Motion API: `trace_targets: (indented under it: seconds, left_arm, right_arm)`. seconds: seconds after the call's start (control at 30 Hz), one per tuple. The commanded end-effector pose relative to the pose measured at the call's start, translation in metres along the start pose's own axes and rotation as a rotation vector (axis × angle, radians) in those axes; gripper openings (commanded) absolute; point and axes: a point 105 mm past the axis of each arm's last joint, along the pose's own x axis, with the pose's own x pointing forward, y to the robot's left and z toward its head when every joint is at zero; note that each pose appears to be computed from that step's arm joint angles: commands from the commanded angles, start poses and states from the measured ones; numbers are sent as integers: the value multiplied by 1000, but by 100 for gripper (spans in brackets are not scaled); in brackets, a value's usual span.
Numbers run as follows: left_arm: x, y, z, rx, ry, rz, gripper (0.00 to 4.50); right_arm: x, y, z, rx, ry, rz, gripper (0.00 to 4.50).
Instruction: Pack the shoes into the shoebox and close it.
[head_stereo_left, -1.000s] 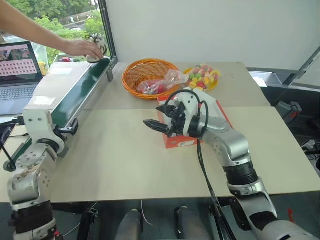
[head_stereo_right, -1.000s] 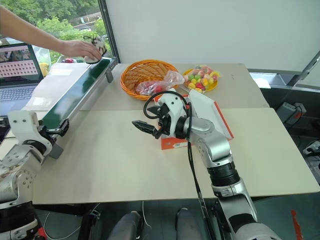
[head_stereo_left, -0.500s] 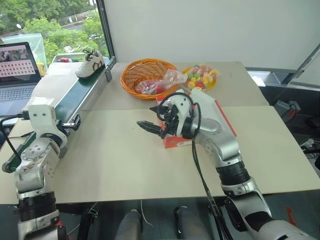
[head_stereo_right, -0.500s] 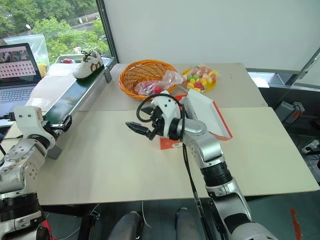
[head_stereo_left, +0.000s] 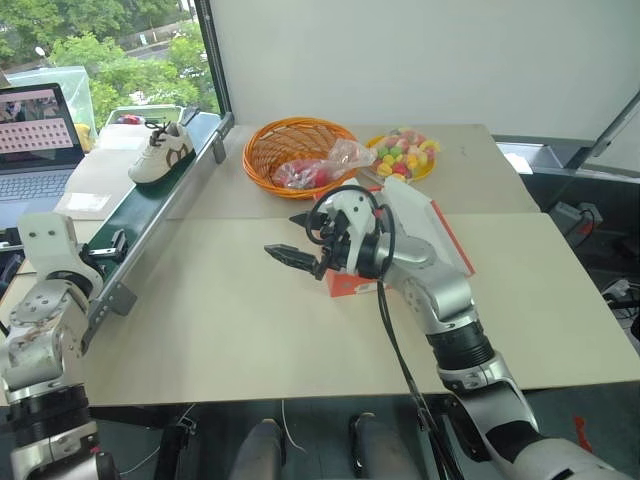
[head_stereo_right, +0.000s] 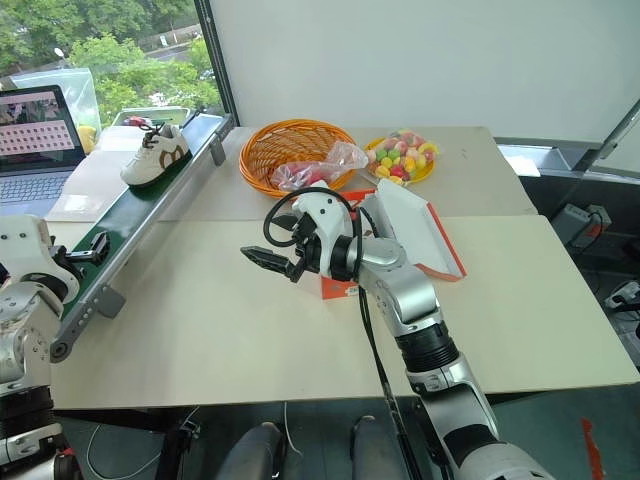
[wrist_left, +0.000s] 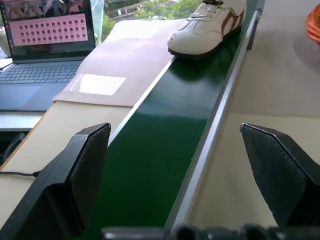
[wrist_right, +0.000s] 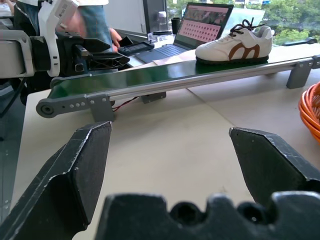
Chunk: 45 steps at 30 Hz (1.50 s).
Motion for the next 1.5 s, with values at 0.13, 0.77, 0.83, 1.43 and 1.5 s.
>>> trace_targets:
  seconds: [0.13, 0.77, 0.83, 1.43, 1.5]
  left_arm:
    - [5, 23, 31, 69, -88, -64, 447]
    - [-6, 71, 26, 269, 11, -241, 447]
    - [-7, 72, 25, 254, 13, -245, 447]
    - [-6, 89, -23, 119, 185, -216, 447]
    - [-9, 81, -40, 114, 258, -268, 421]
  right_arm:
    - [1, 6, 18, -40, -46, 18, 448]
    - [4, 10, 14, -31, -35, 25, 448]
    - [4, 10, 13, -33, -31, 26, 448]
    - [1, 11, 15, -51, -10, 30, 448]
    - [1, 11, 16, -57, -5, 29, 450]
